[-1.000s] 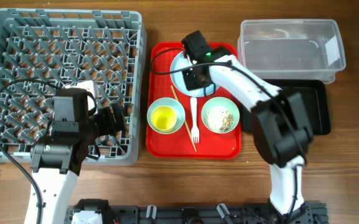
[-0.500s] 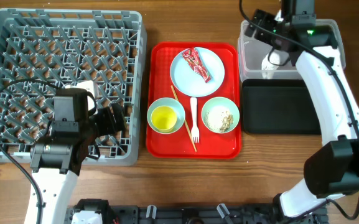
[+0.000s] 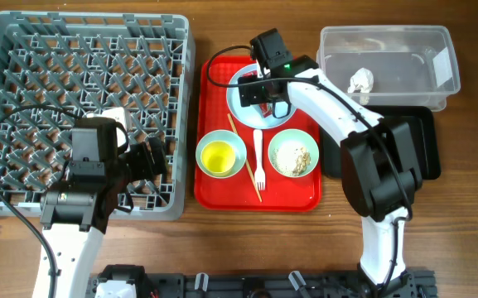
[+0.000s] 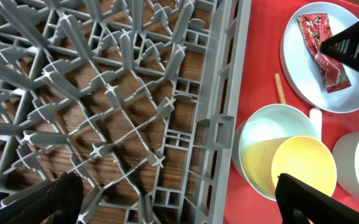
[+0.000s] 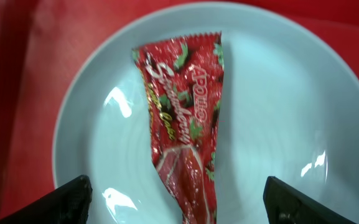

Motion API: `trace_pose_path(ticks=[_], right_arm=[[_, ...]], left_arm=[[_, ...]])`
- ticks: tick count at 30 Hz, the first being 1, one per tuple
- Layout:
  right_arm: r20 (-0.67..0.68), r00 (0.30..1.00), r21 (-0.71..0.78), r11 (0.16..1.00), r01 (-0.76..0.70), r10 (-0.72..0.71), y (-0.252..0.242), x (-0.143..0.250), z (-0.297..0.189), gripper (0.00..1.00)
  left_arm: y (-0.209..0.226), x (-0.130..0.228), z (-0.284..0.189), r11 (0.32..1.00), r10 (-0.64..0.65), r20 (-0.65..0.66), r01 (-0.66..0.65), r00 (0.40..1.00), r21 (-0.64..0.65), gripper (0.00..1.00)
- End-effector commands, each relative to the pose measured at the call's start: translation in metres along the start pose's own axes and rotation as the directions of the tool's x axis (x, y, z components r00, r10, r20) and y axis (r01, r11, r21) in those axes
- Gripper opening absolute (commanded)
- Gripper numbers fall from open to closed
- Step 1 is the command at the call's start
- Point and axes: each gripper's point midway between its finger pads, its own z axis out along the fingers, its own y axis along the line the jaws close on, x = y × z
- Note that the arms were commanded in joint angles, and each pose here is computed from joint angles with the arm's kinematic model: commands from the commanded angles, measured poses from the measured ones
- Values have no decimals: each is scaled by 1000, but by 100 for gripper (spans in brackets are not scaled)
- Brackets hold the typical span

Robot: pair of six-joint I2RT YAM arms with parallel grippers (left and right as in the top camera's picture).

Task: Sort waste into correct bins and load items into the dishwasher rack
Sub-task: 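Grasp the red snack wrapper with the right gripper, drop into clear bin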

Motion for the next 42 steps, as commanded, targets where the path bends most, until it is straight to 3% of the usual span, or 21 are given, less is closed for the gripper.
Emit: trace_pose_path(ticks=[1, 11, 14, 16, 20, 24, 26, 28, 30, 31, 32, 33, 34, 35, 37, 39, 40, 42], right_arm=[[-22, 997, 61, 995, -78, 79, -13, 10, 12, 86], [-112, 988, 93, 991, -93, 104, -21, 47, 29, 72], [-111, 988, 86, 992, -94, 103, -20, 46, 30, 40], [-128, 986, 58, 994, -96, 103, -15, 49, 29, 4], [-88, 990, 85, 991, -106, 114, -23, 34, -5, 4], [169, 968, 132, 969, -211, 188, -57, -22, -94, 4], [303, 893, 137, 912, -386, 332, -103, -41, -143, 4], [310, 821, 145, 830, -539, 479, -140, -33, -147, 4], [306, 687, 153, 678, -719, 659, -179, -14, -142, 4], [309, 660, 146, 651, -744, 685, -190, -13, -140, 5], [314, 645, 99, 652, -752, 697, -196, -22, -139, 39], [311, 638, 78, 650, -756, 705, -198, -24, -139, 79], [307, 662, 88, 672, -736, 684, -198, -24, -139, 86], [284, 750, 105, 759, -643, 597, -194, -25, -140, 93], [285, 775, 106, 785, -611, 564, -191, -26, -152, 100], [270, 802, 74, 819, -570, 533, -178, -21, -178, 100], [195, 862, 0, 878, -478, 469, -153, -10, -191, 99], [82, 902, -19, 906, -423, 423, -125, 22, -207, 92]], left_arm=[[-4, -8, -5, 1000, -1, 21, 1, 1000, 10, 100], [-4, -8, -5, 1000, -1, 20, 1, 1000, 10, 100], [-4, -7, -5, 1000, -2, 19, 1, 1000, 10, 100], [-3, -6, -5, 1000, -2, 13, 2, 1000, 8, 100], [-3, -4, -5, 1000, -2, 7, 2, 1000, 6, 100], [-3, -4, -5, 1000, -2, 7, 2, 1000, 6, 100], [-3, -4, -5, 1000, -2, 7, 2, 1000, 6, 100], [-3, -4, -5, 1000, -2, 7, 2, 1000, 6, 100], [-3, -4, -5, 1000, -2, 7, 2, 1000, 6, 100], [-3, -4, -5, 1000, -2, 7, 2, 1000, 6, 100], [-3, -4, -5, 1000, -2, 7, 2, 1000, 6, 100], [-3, -4, -5, 1000, -2, 7, 2, 1000, 6, 100], [-3, -4, -5, 1000, -2, 7, 2, 1000, 6, 100], [-3, -4, -5, 1000, -2, 7, 2, 1000, 6, 100], [-3, -4, -5, 1000, -2, 7, 2, 1000, 6, 100], [-3, -4, -5, 1000, -2, 7, 2, 1000, 6, 100], [-3, -4, -5, 1000, -2, 7, 2, 1000, 6, 100], [-3, -5, -5, 1000, -2, 11, 2, 1000, 7, 100]])
